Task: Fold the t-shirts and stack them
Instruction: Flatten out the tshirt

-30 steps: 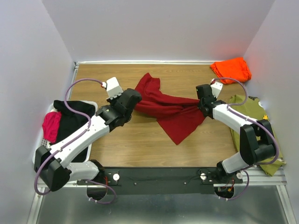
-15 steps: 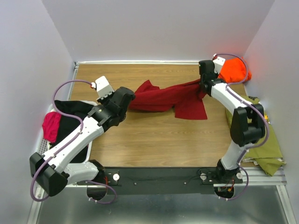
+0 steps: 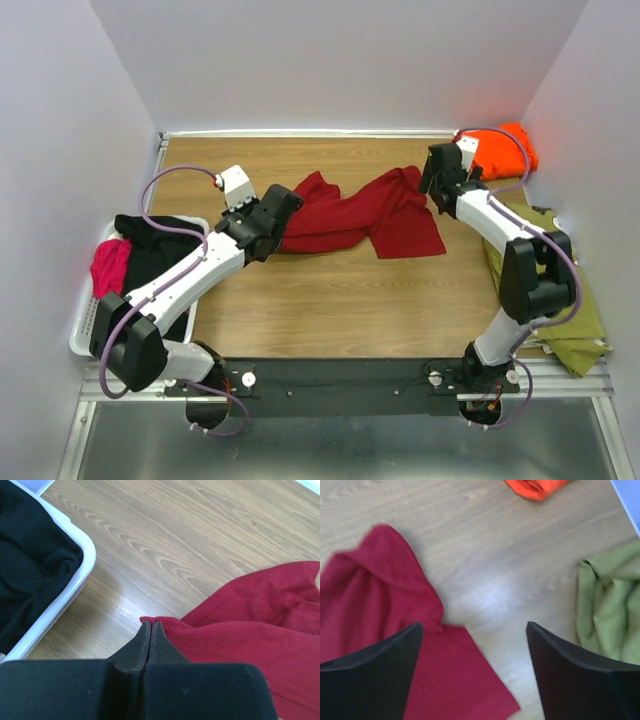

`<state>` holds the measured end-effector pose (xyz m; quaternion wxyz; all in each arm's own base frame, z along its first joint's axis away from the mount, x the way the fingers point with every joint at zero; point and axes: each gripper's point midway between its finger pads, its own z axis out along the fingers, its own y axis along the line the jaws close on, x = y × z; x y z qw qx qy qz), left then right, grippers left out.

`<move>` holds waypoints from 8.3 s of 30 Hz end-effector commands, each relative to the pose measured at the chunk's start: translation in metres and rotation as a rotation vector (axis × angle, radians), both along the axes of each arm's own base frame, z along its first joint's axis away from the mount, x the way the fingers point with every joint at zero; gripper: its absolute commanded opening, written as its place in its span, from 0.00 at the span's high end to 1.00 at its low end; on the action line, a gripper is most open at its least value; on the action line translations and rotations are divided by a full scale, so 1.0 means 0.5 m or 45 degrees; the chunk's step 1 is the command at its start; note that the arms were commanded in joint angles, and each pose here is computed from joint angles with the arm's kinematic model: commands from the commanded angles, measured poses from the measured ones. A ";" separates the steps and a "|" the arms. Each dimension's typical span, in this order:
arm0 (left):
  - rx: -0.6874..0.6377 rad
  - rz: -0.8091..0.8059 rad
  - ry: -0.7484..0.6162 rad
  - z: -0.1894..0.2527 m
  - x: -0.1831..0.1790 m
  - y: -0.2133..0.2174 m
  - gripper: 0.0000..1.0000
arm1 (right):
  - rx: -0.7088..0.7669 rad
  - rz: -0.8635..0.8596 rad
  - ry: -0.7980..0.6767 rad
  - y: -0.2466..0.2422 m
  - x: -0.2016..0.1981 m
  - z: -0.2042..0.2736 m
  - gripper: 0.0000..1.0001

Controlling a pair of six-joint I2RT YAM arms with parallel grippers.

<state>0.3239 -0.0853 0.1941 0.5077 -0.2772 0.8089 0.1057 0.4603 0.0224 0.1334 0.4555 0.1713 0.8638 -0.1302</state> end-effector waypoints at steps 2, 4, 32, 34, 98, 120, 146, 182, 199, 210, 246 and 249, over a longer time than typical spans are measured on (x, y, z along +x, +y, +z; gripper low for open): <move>0.004 0.059 -0.020 -0.019 0.012 0.011 1.00 | 0.076 -0.113 0.128 -0.022 -0.120 -0.094 0.31; 0.009 0.071 -0.016 -0.021 0.013 0.019 1.00 | 0.083 -0.147 0.204 -0.029 -0.159 -0.141 0.49; 0.006 0.056 0.010 -0.034 0.009 0.030 1.00 | 0.267 -0.094 0.427 0.012 -0.247 -0.273 0.62; 0.005 0.056 0.005 -0.030 0.009 0.030 1.00 | 0.281 -0.090 0.431 0.016 -0.248 -0.276 0.84; -0.105 -0.278 -0.975 0.686 -0.100 0.094 1.00 | 0.110 0.195 -1.229 -0.077 -0.438 0.913 0.99; -0.019 -0.177 -1.041 0.720 0.157 -0.028 1.00 | -0.039 0.196 -1.033 -0.022 -0.114 0.859 0.99; 0.087 -0.164 -1.351 0.900 -0.173 0.184 1.00 | -0.166 0.251 -1.536 -0.103 -0.552 1.096 0.99; 0.101 0.237 -0.171 -0.107 0.498 0.029 1.00 | -0.059 0.235 -0.511 0.037 0.279 0.101 0.99; 0.116 0.213 -0.398 0.001 0.670 0.134 0.43 | -0.093 0.247 -0.538 0.055 0.459 0.055 0.73; 0.105 0.232 -0.459 0.077 0.638 0.155 0.02 | -0.061 0.227 -0.573 0.044 0.409 0.165 0.09; -0.193 -0.235 0.320 -0.293 0.244 -0.039 0.02 | 0.225 0.247 0.413 0.178 -0.262 -0.260 0.16; -0.203 -0.247 0.314 -0.294 0.231 -0.039 0.02 | 0.170 0.184 0.440 0.154 -0.269 -0.278 0.16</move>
